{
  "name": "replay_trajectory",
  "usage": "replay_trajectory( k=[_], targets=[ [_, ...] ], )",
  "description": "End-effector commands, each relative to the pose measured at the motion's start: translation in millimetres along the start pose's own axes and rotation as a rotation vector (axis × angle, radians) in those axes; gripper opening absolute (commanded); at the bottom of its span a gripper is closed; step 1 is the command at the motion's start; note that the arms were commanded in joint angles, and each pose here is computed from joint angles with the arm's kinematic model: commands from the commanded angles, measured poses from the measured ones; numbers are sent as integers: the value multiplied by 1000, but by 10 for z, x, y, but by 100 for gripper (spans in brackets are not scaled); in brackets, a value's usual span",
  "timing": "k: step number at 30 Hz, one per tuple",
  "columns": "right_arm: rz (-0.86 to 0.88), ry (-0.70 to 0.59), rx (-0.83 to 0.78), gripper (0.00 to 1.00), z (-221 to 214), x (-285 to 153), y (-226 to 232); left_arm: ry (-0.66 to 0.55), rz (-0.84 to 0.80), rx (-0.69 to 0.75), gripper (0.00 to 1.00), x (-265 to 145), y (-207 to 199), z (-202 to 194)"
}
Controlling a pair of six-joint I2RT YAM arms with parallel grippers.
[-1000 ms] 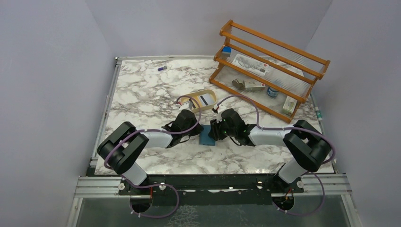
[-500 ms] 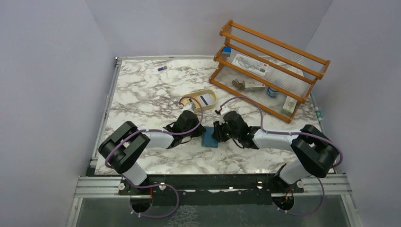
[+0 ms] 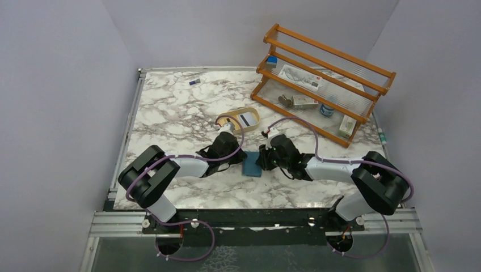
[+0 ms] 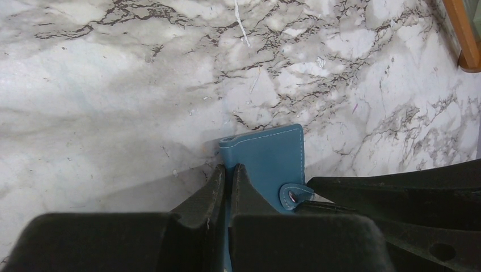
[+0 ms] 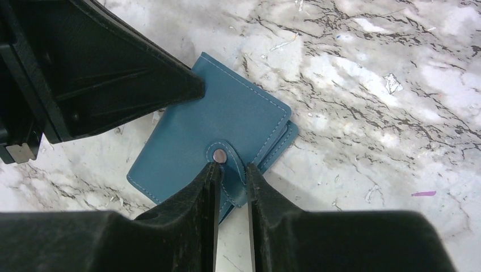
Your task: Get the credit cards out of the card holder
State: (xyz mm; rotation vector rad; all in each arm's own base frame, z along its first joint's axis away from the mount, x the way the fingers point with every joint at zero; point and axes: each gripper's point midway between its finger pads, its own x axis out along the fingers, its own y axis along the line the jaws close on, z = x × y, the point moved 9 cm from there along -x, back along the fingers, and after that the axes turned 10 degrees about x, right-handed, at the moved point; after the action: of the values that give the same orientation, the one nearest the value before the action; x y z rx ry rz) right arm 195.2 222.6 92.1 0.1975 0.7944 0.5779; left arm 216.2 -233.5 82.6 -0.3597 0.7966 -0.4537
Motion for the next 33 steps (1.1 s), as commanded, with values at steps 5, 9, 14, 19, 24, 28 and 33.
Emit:
replay_trajectory(
  k=[5, 9, 14, 19, 24, 28, 33],
  targets=[
    [-154, -45, 56, 1, -11, -69, -247, 49, 118, 58, 0, -21, 189, -110],
    [-178, -78, 98, 1, 12, -124, -309, 50, 127, 63, 0, -26, 202, -113],
    [-179, -97, 126, 1, 45, -172, -356, 50, 131, 68, 0, -29, 204, -107],
    [-50, 3, 30, 20, 52, -110, -239, 56, 126, 80, 0, -15, 188, -88],
    [86, 4, -58, 43, 56, -169, -61, 77, 128, 112, 0, 1, 171, -64],
    [166, 9, -111, 50, 91, -227, 50, 82, 123, 127, 0, 2, 165, -31],
    [188, 0, -187, 53, 92, -230, 186, 105, 111, 142, 0, 20, 168, -18]
  ],
)
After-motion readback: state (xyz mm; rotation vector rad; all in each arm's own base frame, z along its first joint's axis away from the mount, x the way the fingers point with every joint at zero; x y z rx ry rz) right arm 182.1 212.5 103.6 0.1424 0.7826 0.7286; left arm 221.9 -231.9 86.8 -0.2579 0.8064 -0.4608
